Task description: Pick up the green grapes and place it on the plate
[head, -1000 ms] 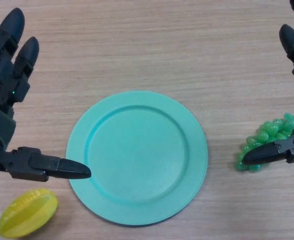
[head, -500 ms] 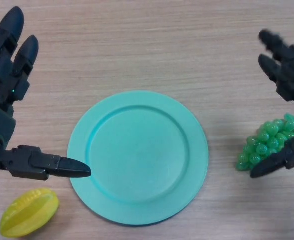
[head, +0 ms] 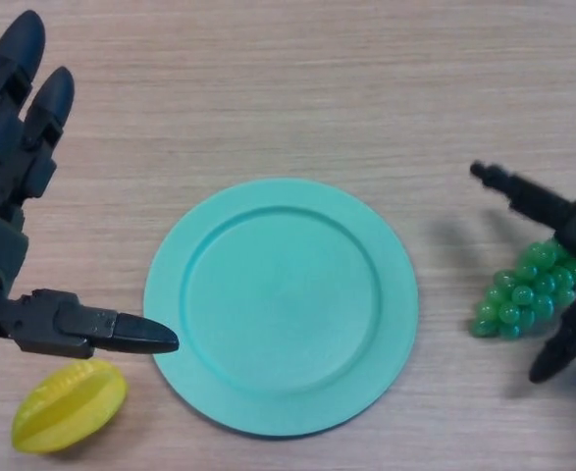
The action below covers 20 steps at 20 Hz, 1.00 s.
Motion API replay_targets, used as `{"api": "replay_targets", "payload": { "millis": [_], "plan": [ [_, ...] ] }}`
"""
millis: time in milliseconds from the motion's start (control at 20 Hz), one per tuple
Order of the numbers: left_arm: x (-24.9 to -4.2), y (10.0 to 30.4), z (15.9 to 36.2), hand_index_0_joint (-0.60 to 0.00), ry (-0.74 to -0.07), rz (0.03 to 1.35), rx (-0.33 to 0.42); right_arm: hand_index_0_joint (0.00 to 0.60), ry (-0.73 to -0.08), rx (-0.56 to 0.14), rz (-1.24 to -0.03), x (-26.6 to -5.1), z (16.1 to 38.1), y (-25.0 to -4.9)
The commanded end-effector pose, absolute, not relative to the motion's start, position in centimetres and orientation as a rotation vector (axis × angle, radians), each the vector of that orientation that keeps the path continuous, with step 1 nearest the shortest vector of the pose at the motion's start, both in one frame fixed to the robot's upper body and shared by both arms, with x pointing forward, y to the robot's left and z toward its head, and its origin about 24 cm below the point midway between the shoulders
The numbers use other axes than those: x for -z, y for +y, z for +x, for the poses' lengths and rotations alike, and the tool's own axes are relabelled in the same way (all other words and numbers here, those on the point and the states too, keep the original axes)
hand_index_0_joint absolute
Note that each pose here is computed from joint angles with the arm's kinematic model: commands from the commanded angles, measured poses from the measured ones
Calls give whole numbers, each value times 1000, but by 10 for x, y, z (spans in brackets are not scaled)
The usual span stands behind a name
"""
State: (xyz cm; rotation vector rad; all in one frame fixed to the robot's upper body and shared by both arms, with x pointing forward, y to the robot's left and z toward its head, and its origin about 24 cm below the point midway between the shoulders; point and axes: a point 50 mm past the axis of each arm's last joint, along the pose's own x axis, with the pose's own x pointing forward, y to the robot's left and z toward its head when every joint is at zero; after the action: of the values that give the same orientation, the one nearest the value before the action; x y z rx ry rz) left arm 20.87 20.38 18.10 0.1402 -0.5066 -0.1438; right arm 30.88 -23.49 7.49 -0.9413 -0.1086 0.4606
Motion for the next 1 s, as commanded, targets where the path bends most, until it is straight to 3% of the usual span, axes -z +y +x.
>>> {"api": "replay_targets", "payload": {
  "millis": [50, 200, 250, 450, 650, 900, 1000],
  "plan": [
    [-210, 214, 190, 0, -731, 198, 85, 100, -328, -317, -1009, -121, 316, -257],
    [-209, 215, 189, 0, -734, 198, 72, 449, -333, -268, -1082, -117, 320, -263],
    [-209, 216, 187, 0, -731, 205, 66, 592, -359, -163, -1222, -114, 323, -274],
    [-206, 214, 186, 0, -727, 202, 69, 600, -331, -69, -1189, -112, 325, -282],
    [-206, 214, 185, 0, -720, 197, 76, 600, -329, -80, -1172, -112, 322, -280],
    [-205, 213, 184, 0, -721, 181, 81, 600, -403, -149, -1063, -142, 313, -258],
    [-204, 213, 184, 0, -721, 184, 82, 600, -477, -148, -1077, -163, 308, -243]
  ]
}}
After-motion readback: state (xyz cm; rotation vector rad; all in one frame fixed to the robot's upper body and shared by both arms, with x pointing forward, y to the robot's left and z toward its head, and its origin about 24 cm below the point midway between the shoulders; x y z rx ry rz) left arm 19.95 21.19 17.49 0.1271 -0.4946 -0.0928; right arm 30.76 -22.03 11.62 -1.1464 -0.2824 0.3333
